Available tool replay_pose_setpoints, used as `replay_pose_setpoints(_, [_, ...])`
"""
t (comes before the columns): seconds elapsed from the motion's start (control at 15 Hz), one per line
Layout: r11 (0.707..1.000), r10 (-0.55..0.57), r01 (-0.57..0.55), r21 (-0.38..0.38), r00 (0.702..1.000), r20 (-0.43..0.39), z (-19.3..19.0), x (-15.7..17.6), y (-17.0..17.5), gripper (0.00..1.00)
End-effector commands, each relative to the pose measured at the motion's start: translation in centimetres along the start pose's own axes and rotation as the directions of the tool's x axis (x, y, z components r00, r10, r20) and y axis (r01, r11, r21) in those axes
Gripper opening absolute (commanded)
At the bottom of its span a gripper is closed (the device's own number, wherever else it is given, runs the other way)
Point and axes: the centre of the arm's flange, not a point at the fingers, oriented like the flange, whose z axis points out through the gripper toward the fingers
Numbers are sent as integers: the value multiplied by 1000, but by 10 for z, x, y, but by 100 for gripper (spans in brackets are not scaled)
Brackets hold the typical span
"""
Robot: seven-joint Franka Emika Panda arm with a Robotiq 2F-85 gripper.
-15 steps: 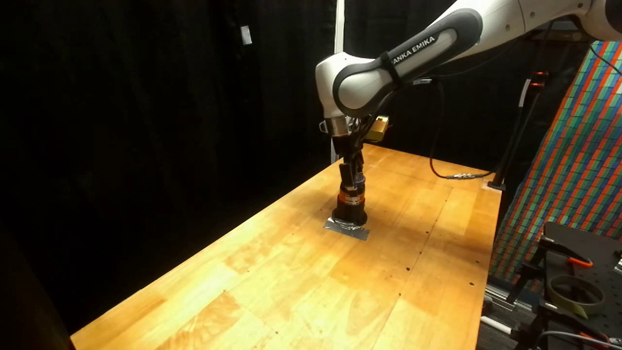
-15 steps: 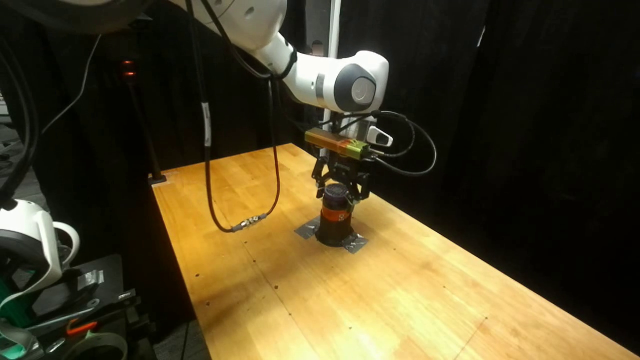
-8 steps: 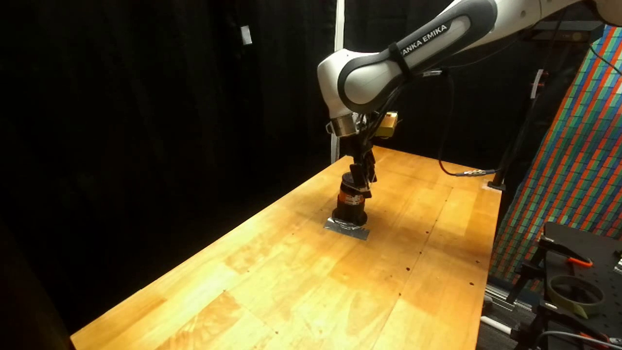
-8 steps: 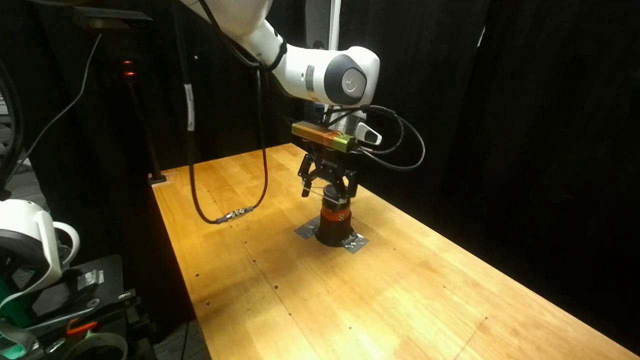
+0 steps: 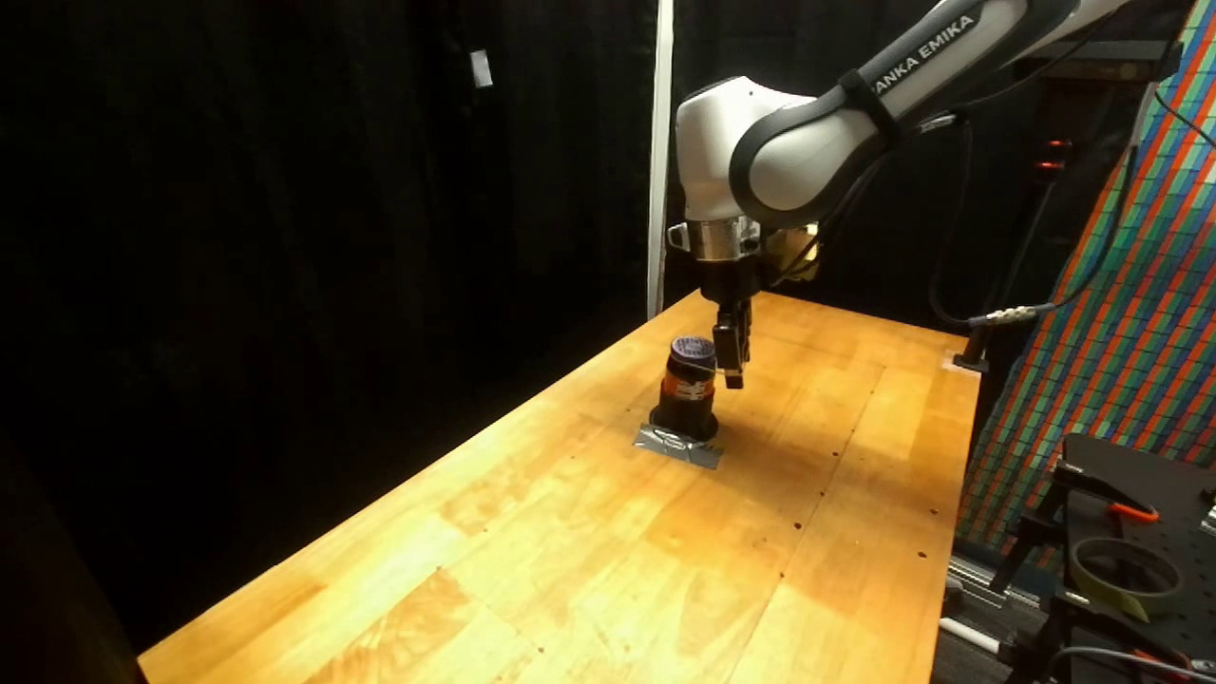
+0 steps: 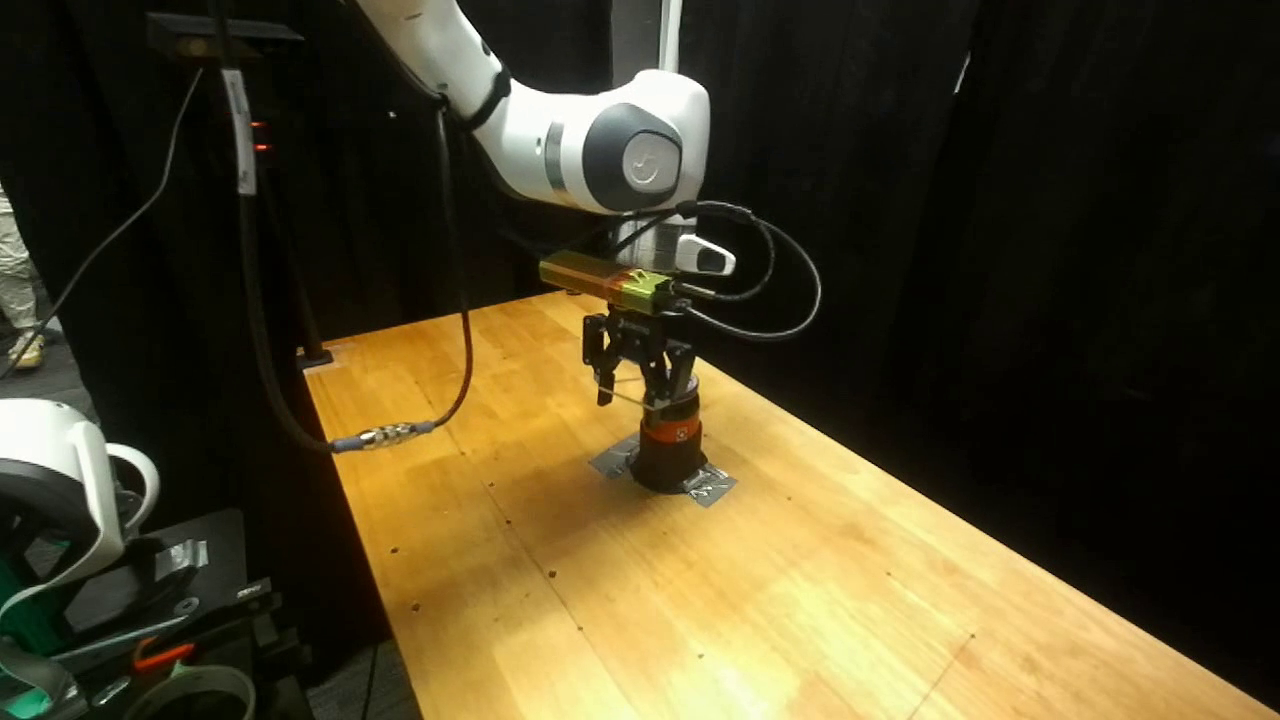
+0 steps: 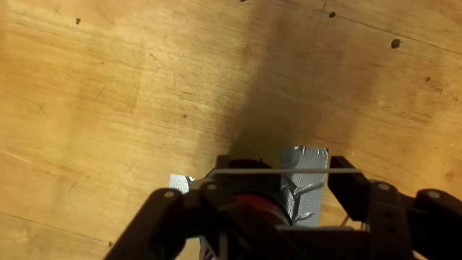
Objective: Put the rubber band on the cup
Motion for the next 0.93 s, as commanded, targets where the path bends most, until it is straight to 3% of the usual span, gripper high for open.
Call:
replay_pose_setpoints(0.0, [999,-12,6,-50,993,-121,12,-75,-18,44])
replay_pose_setpoints(0.2, [995,-5,-21,-101,967,-253,25,-93,-24,19])
replay_pose_setpoints(0.33, [989,-10,-43,-145,938,-347,37,-103,-31,13])
replay_pose_setpoints(0.47, [980,-6,-79,-183,905,-426,50,-115,-37,11])
replay_pose_setpoints(0.6, [971,-2,-115,-207,869,-494,59,-128,-41,16])
replay_pose_setpoints(0.87, [961,4,-167,-220,806,-592,65,-141,-34,15])
